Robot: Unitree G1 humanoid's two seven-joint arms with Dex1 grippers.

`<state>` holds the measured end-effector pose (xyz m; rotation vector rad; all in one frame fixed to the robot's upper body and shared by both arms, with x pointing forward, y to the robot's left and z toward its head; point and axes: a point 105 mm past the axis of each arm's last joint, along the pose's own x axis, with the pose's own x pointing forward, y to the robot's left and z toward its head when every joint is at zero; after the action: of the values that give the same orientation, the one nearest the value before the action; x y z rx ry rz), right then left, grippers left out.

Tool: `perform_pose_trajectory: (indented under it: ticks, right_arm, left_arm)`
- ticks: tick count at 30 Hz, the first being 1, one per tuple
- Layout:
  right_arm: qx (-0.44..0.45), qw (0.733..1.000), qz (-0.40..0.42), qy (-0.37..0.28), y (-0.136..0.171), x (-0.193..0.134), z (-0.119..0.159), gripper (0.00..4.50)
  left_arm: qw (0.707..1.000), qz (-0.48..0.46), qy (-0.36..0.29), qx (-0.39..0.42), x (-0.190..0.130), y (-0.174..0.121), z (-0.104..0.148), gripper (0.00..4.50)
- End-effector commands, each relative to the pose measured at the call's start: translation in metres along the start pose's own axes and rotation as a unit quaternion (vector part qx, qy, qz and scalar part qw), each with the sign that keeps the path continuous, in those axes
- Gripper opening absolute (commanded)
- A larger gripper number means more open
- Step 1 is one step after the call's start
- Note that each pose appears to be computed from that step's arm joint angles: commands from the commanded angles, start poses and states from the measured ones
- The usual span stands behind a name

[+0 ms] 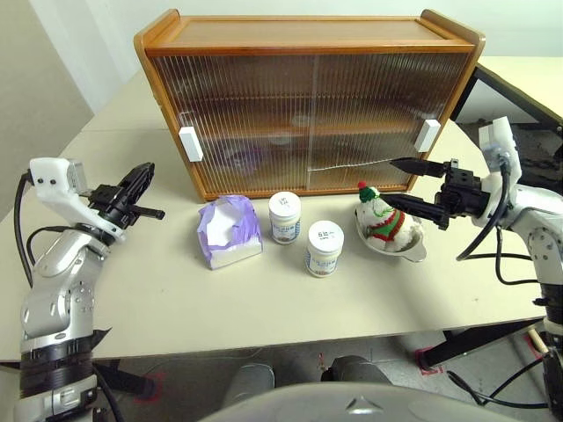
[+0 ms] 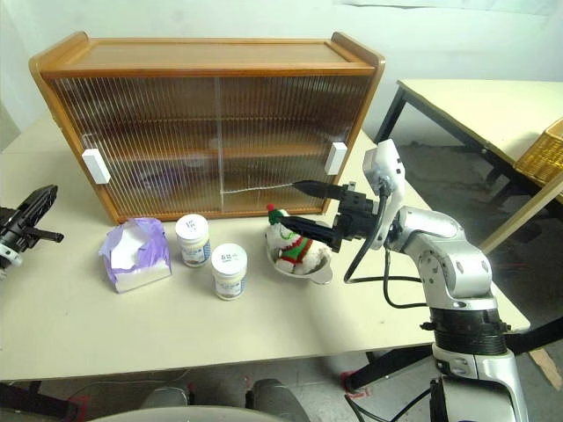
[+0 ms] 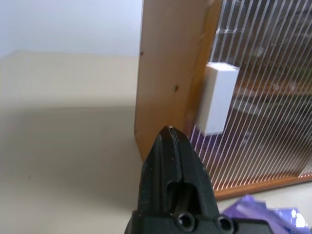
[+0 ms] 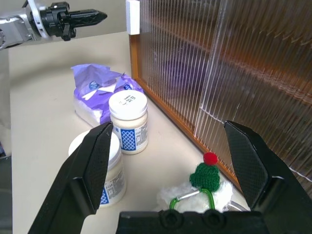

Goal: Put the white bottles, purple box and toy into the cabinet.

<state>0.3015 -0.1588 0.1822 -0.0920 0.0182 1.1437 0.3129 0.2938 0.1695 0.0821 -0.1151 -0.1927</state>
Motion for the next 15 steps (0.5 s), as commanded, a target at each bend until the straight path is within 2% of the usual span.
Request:
perform_pose_trajectory:
  ticks: [1,15]
  right_arm:
    - [0.001,1.000,0.010,-0.006,0.005,0.008,0.006,4.50]
    - [0.003,1.000,0.001,-0.020,0.004,0.007,0.009,4.50]
  left_arm:
    - [0.999,-0.024,0.015,0.016,0.010,-0.006,-0.002,0.02]
    - [0.998,-0.054,0.020,0.009,0.042,-0.013,-0.011,0.02]
